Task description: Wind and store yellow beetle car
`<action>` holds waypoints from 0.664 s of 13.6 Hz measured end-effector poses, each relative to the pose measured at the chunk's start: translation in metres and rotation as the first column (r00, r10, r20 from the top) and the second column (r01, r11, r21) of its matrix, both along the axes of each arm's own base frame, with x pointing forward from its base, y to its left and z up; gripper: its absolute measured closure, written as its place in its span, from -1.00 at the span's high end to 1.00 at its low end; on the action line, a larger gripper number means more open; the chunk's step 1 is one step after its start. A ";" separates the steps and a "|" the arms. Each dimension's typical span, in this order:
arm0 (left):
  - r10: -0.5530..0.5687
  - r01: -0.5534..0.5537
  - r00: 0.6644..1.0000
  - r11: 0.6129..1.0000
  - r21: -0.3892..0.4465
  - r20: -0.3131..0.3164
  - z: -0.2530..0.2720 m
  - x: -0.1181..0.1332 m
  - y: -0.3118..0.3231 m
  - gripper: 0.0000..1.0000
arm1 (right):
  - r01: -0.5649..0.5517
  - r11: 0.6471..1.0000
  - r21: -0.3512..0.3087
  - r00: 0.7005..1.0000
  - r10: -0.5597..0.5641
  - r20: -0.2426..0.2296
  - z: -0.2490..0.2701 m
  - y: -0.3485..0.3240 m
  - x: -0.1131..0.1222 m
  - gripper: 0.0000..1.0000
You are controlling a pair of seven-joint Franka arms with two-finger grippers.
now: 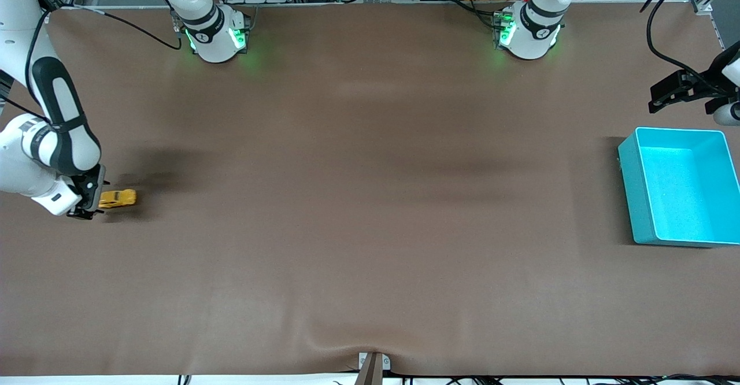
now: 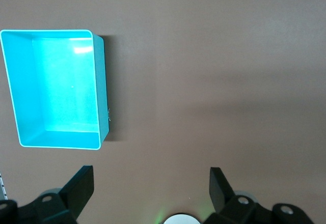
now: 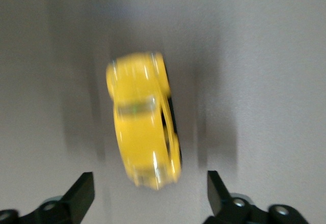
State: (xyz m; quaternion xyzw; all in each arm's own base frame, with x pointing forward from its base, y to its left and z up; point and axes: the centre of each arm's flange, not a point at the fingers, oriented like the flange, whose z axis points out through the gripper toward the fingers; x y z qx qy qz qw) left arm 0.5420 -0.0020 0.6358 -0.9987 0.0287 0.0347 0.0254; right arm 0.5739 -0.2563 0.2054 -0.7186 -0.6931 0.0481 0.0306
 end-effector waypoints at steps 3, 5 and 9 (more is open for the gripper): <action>-0.001 0.001 1.000 1.000 0.000 -0.001 0.000 0.000 0.000 1.00 | 0.024 0.999 0.038 0.999 -0.023 -0.024 0.028 -0.003 0.017 1.00; -0.001 0.001 1.000 1.000 0.000 -0.001 -0.001 0.000 0.000 1.00 | 0.049 0.996 0.069 0.999 -0.047 -0.028 0.035 -0.003 0.020 1.00; -0.001 0.001 1.000 1.000 0.000 -0.012 -0.006 0.001 -0.001 1.00 | 0.096 0.991 0.092 0.995 -0.093 -0.029 0.036 -0.018 0.013 1.00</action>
